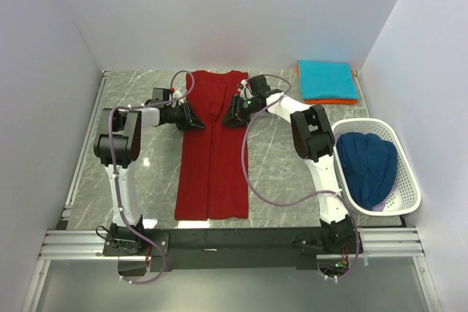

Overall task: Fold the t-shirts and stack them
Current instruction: Fold the tshirt

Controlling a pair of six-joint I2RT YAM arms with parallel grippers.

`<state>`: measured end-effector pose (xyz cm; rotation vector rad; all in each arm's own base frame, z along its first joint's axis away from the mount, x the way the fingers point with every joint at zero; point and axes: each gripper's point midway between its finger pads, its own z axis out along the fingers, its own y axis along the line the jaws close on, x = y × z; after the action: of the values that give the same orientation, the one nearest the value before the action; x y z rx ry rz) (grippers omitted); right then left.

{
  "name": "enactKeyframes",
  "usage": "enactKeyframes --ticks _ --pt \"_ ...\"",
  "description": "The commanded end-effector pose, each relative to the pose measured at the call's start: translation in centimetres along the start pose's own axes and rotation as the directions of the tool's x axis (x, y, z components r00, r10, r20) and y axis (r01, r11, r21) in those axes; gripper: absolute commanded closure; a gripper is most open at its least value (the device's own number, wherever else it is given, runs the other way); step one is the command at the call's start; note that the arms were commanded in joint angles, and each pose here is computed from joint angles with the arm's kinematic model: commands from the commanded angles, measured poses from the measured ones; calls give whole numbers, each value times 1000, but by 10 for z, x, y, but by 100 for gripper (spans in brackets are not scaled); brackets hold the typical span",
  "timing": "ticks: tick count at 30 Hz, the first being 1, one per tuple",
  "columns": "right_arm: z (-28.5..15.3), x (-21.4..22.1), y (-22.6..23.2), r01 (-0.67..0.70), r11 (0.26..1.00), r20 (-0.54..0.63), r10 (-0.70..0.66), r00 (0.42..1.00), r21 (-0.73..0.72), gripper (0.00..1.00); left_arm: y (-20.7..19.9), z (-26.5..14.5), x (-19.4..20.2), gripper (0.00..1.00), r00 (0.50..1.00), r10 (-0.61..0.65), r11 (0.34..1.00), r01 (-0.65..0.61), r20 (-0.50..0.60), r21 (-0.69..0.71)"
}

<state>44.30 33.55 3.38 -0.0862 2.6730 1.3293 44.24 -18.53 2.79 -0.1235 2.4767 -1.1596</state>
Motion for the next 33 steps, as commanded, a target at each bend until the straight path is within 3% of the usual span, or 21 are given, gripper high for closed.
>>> enactKeyframes --ticks 1,6,13,19,23,26,28,31,33 --pt "6 -24 -11 -132 991 82 132 988 -9 55 1 4 -25 78 994 -100 993 97 43 62" --pt "4 -40 -29 -269 962 119 272 955 -35 66 16 14 -29 78 978 -207 976 204 29 83" --pt "-7 -63 -50 -351 933 155 360 920 -82 94 14 25 -44 78 956 -290 950 284 35 128" --pt "-22 -88 -61 -343 936 221 353 909 -84 95 10 29 -49 78 934 -356 925 346 39 156" --pt "-32 -97 -53 -284 955 238 297 925 -88 97 -4 20 -57 77 943 -325 932 307 71 192" --pt "-48 -105 -17 -157 978 240 186 953 -135 87 -30 2 -66 68 956 -277 938 247 100 242" --pt "-60 -105 8 -36 991 247 68 967 -131 74 -49 -12 -66 56 969 -217 940 177 113 292" --pt "-99 -95 68 168 977 259 -131 957 -128 55 -97 -63 -75 41 979 -31 941 -40 203 335" --pt "-113 -76 82 282 957 233 -257 938 -76 44 -103 -87 -76 32 963 113 933 -187 244 307"
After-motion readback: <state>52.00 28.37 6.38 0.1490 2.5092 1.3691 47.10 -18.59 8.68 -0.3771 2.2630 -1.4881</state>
